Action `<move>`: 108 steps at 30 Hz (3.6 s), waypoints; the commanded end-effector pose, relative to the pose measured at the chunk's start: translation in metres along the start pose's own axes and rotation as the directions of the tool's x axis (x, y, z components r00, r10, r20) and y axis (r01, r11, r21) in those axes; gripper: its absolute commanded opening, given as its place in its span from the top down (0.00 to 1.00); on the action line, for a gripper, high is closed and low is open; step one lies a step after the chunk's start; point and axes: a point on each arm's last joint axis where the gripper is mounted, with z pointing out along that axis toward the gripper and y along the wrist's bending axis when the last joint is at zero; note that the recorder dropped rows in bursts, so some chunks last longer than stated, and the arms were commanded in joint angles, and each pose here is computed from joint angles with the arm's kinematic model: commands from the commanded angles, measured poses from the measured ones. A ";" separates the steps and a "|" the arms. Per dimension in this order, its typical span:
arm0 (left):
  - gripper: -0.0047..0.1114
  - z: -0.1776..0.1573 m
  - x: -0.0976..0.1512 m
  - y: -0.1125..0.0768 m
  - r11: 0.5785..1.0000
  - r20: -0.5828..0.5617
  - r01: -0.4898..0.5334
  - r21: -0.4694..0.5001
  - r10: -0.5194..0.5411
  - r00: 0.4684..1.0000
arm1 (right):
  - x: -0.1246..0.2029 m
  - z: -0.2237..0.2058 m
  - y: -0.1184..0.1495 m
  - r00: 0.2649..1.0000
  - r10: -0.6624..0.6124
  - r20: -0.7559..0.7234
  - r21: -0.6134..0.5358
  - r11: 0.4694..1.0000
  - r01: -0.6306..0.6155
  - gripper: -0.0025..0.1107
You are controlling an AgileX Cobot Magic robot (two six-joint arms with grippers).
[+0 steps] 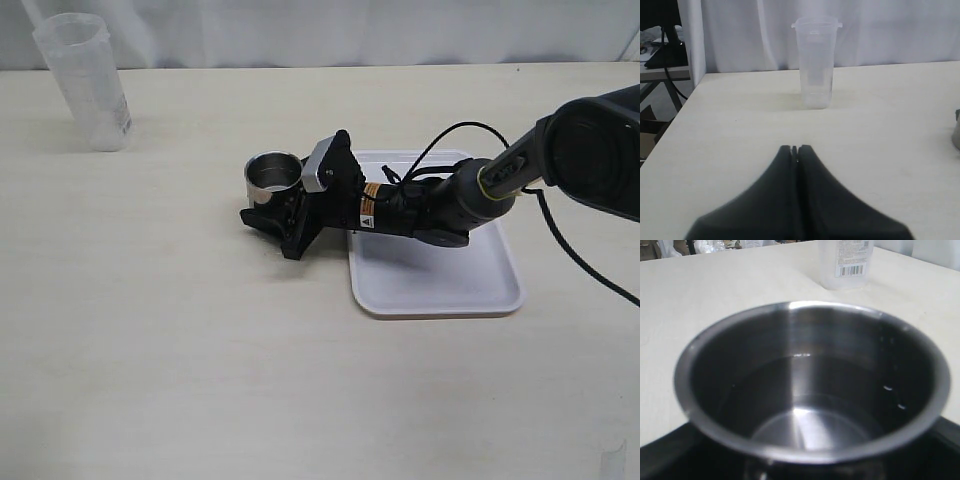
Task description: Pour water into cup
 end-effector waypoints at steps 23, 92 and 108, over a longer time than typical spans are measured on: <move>0.96 0.000 0.000 -0.001 1.000 0.011 0.028 0.008 -0.029 1.000 | 0.002 0.000 -0.002 1.000 -0.001 -0.029 0.014 1.000 0.001 0.85; 0.96 0.000 0.000 -0.001 1.000 0.007 0.027 0.007 -0.027 1.000 | -0.044 -0.134 -0.067 0.995 0.045 0.093 0.341 0.937 -0.074 0.94; 0.96 0.000 0.000 -0.001 1.000 0.007 0.027 0.007 -0.027 1.000 | -0.019 -0.138 -0.062 0.997 0.072 -0.001 0.361 0.930 -0.067 0.94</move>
